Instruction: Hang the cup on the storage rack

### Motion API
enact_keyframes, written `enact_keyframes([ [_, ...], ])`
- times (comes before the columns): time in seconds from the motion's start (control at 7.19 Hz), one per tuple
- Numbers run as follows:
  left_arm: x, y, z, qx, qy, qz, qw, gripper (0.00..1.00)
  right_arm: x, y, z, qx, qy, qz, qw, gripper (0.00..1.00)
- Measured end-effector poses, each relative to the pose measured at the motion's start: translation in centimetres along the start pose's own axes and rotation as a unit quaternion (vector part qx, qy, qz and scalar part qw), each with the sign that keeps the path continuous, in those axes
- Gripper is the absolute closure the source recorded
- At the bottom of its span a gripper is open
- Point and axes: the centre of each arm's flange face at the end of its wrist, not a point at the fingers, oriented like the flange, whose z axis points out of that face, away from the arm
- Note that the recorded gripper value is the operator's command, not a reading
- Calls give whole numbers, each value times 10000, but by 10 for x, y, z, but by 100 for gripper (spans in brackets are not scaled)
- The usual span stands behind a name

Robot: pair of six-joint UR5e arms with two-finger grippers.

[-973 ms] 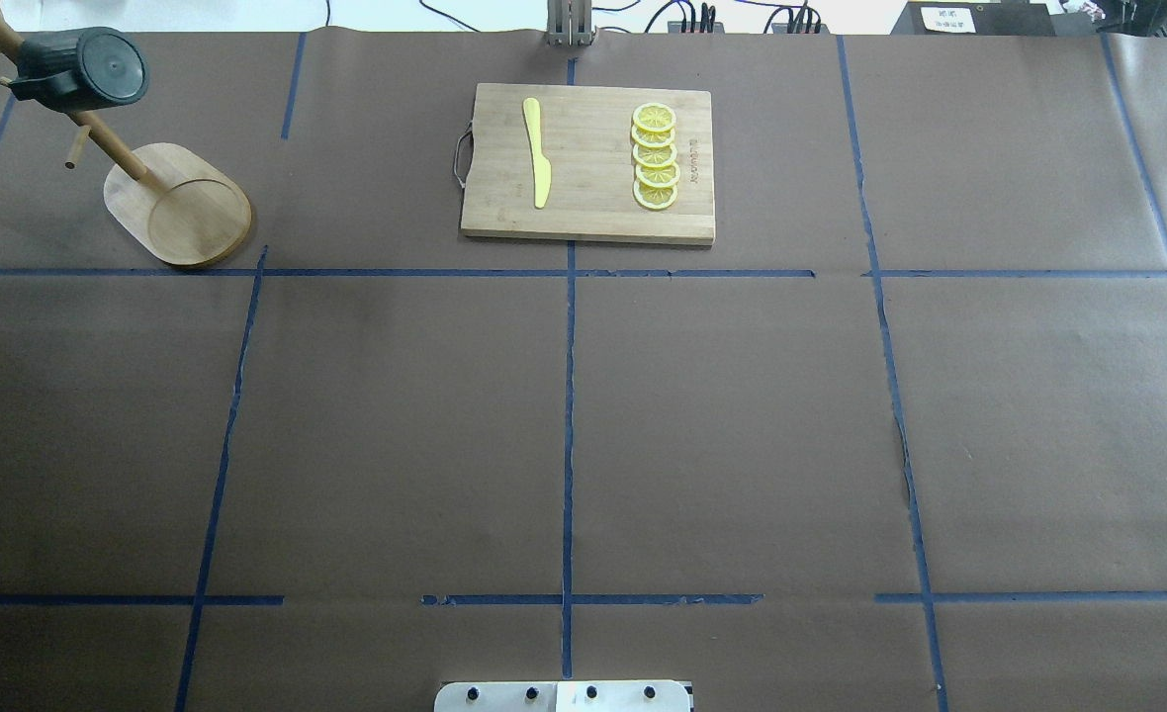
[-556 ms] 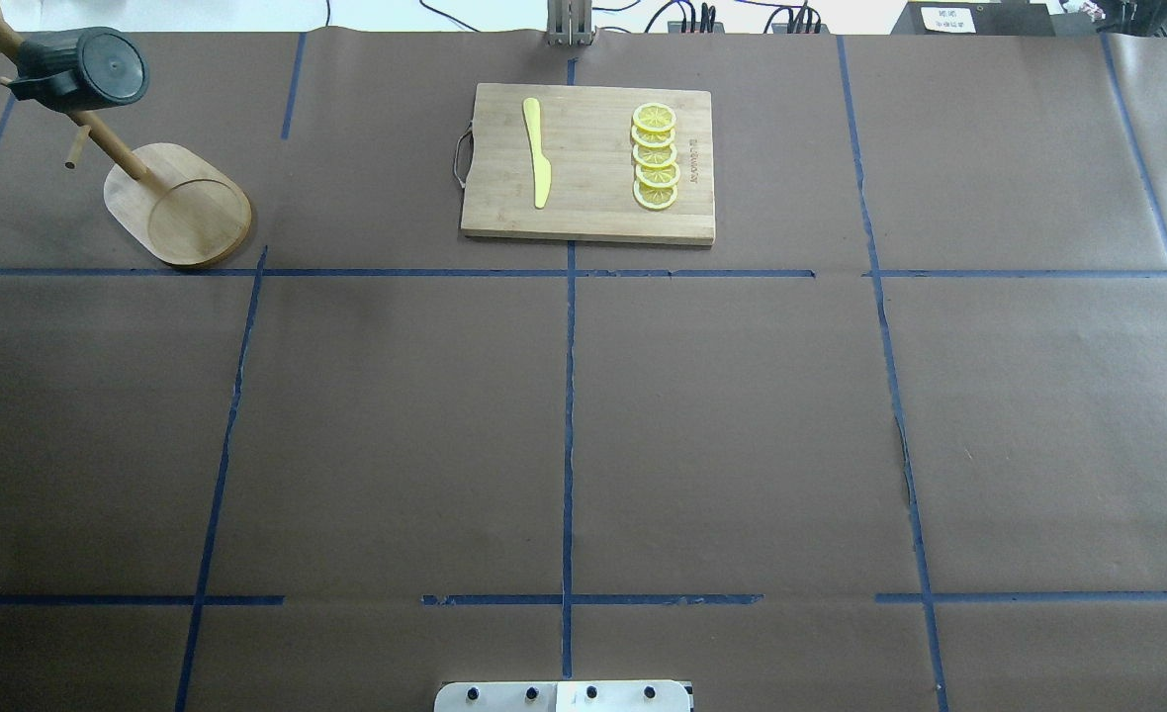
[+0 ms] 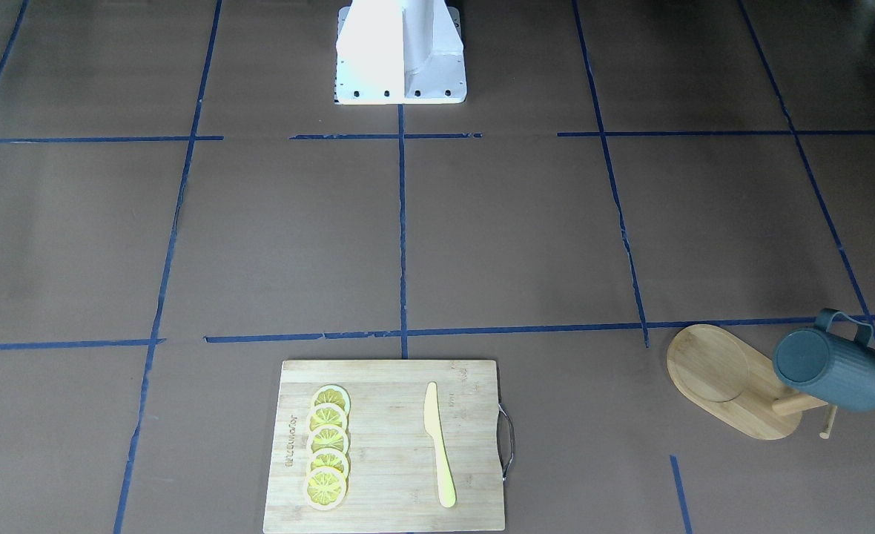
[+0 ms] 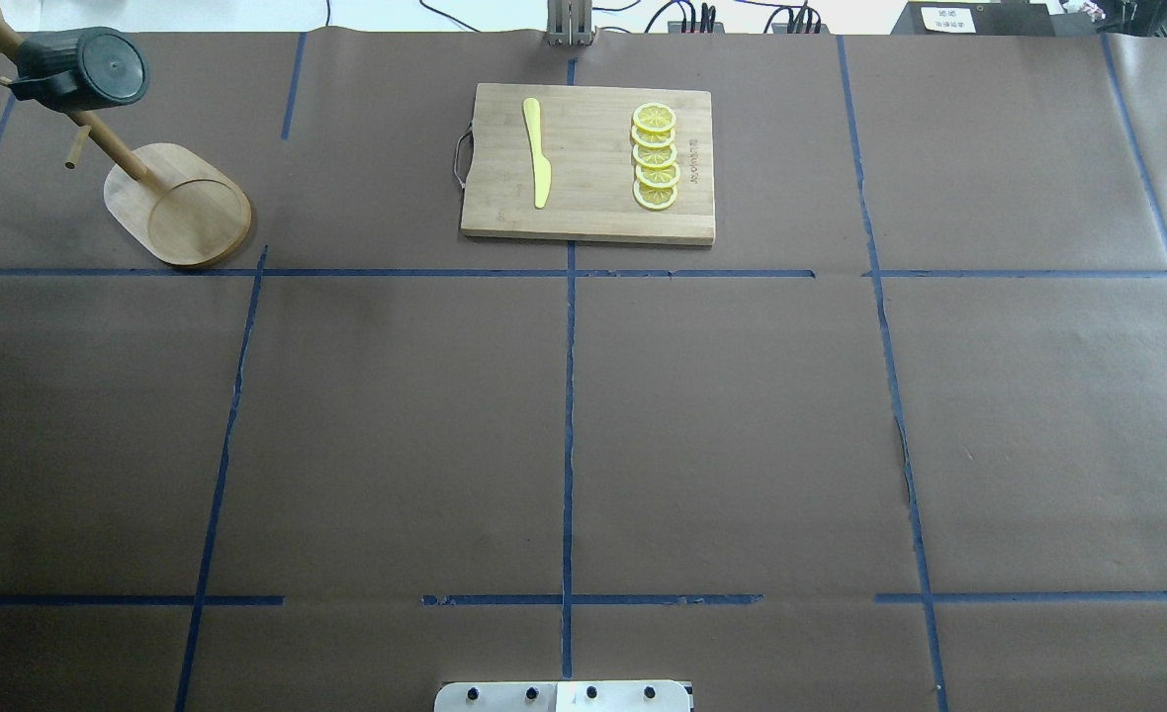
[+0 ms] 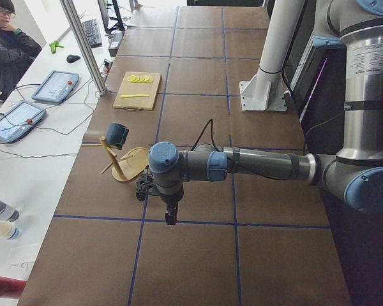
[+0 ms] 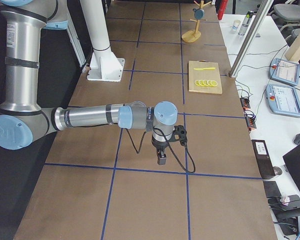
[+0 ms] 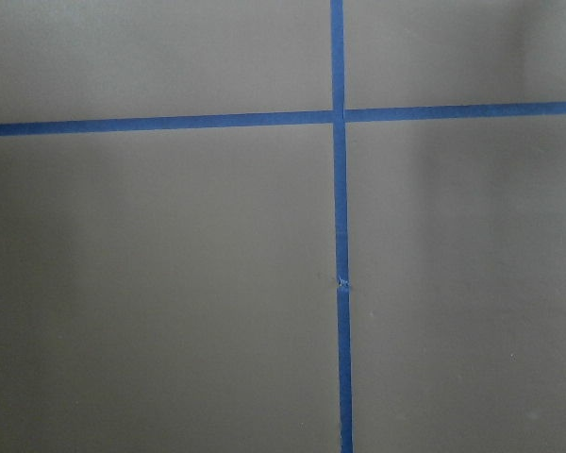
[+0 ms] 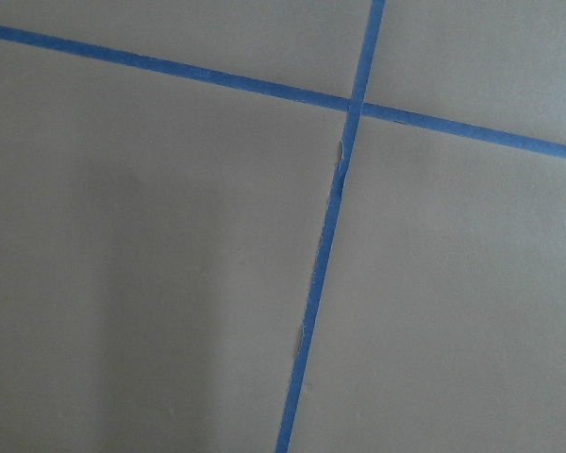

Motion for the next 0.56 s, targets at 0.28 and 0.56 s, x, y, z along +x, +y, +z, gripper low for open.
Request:
enact_keyframes([
  [0.28,-2,1,2,-24,3,-18,10000,0,0,0,0,-6,-1,1,10000,0],
  [0.56,-2,1,3,-32,23,-31,10000,0,1,1,1,-12,-2,5,10000,0],
])
